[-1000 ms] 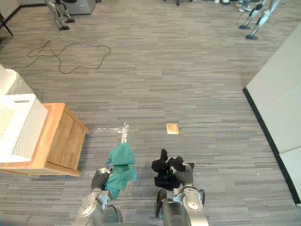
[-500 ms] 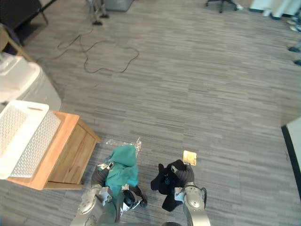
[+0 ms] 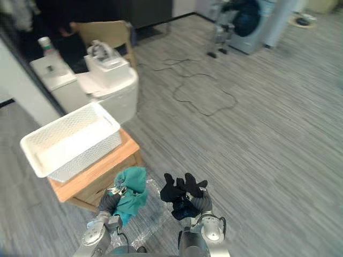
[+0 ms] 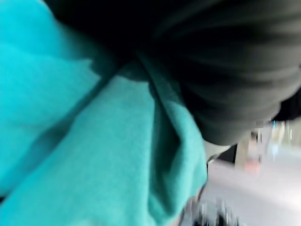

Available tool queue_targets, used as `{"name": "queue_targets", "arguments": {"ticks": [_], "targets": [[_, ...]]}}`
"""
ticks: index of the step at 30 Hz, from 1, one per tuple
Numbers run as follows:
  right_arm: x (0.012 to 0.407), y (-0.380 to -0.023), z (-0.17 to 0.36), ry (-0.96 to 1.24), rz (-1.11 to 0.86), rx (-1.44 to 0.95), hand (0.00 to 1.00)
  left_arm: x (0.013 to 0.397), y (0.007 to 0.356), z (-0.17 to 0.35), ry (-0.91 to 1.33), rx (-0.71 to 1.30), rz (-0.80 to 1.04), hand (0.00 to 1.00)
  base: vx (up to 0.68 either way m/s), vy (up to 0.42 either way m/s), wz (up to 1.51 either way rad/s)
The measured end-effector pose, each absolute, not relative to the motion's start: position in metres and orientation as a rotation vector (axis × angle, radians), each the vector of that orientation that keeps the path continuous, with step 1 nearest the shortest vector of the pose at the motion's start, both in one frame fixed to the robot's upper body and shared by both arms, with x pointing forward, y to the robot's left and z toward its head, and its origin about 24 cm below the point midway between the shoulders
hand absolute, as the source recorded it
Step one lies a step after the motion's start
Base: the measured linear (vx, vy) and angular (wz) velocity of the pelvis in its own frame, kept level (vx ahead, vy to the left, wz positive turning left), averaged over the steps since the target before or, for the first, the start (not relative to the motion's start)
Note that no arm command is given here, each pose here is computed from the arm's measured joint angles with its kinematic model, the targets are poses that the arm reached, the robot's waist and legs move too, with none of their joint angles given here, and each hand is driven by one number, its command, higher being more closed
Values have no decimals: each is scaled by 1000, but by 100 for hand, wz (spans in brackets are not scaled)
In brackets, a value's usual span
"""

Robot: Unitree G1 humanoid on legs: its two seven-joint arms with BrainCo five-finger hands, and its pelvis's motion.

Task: Tidy the bed and pick cloth on bed and put in laundry

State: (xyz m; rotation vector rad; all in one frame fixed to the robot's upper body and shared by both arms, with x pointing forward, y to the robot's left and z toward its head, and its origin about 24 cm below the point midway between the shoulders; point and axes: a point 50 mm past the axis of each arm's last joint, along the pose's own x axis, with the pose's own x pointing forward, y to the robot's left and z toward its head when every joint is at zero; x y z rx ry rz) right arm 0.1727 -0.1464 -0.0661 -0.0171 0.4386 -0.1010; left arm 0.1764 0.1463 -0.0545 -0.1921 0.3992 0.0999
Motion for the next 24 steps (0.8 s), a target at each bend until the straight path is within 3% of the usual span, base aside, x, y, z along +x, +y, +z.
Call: {"name": "queue_targets", "arguments": {"ticks": [8, 15, 24], "targets": [[184, -157, -59, 402, -103, -70, 100, 178, 124, -56, 405, -276, 96, 100, 198, -170, 85], [190, -160, -53, 370, -113, -72, 100, 174, 127, -57, 413, -299, 134, 100, 171, 223, 40], [199, -139, -38, 297, -61, -6, 100, 168, 159, -46, 351, -254, 193, 100, 31, 154, 3]]}}
